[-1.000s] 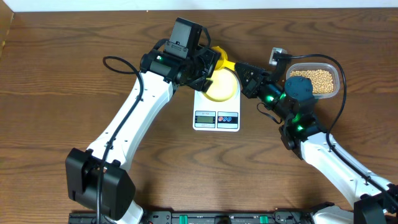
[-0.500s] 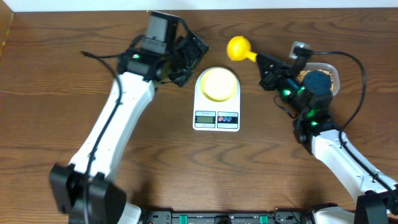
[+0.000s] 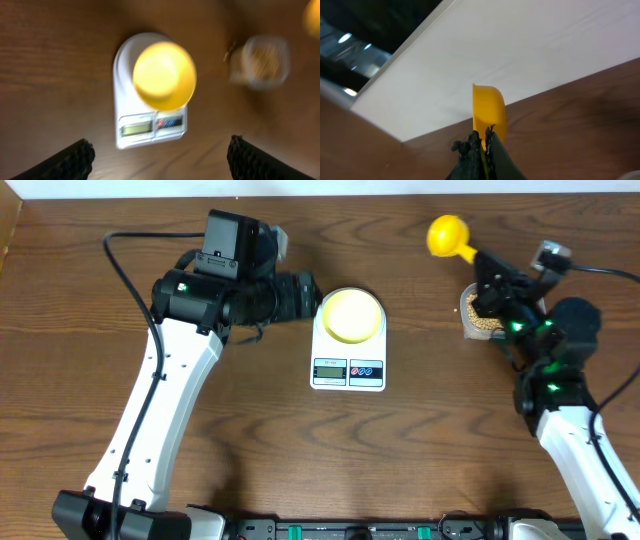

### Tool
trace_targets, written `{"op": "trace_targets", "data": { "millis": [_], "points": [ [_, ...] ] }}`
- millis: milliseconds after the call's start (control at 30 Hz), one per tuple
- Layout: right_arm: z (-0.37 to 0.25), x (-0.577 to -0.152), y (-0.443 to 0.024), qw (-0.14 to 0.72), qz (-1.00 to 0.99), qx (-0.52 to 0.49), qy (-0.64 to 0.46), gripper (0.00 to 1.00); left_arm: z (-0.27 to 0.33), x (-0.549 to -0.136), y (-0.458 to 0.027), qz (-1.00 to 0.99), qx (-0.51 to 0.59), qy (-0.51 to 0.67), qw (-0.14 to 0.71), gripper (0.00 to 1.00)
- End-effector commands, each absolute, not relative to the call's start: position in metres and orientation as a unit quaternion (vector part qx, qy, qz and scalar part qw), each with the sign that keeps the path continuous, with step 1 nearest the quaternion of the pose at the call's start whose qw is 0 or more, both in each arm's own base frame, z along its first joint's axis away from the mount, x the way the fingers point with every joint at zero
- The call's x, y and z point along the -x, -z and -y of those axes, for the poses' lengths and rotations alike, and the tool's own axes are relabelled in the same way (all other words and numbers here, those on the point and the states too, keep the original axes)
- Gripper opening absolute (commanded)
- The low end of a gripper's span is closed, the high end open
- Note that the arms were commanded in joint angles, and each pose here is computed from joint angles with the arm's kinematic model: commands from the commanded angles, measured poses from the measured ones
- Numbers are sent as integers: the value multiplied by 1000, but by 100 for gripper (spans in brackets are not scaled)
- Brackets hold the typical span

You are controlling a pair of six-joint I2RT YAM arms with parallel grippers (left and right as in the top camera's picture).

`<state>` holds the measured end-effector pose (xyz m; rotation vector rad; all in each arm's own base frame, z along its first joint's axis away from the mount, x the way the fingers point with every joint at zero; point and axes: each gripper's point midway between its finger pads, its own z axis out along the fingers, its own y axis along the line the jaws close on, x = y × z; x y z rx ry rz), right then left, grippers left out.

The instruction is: Scoop item into bowl and weigh 50g on scale

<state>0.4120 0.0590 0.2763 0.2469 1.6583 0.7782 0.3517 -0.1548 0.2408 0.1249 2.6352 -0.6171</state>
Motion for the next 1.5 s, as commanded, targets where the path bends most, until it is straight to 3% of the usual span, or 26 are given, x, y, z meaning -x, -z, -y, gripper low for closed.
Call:
{"op": "trace_targets", "data": {
  "millis": [0,400,833,1467],
  "points": [
    [-43,-410,-290,622,-709,-102,-316,1,150,-342,-229,-938,-204,176,216,87],
    [-26,-411,-285,623,-715,-111,-297,1,140,-343,-188,-951,-253,29,174,88],
    [-10,-412,-277,624,-724,-122,-268,1,131,-332,-145,-972,-204,-12,119,88],
    [-5,-411,-273,622,-730,-120,-256,1,171,-324,-105,-974,-179,-4,136,88]
  ]
}}
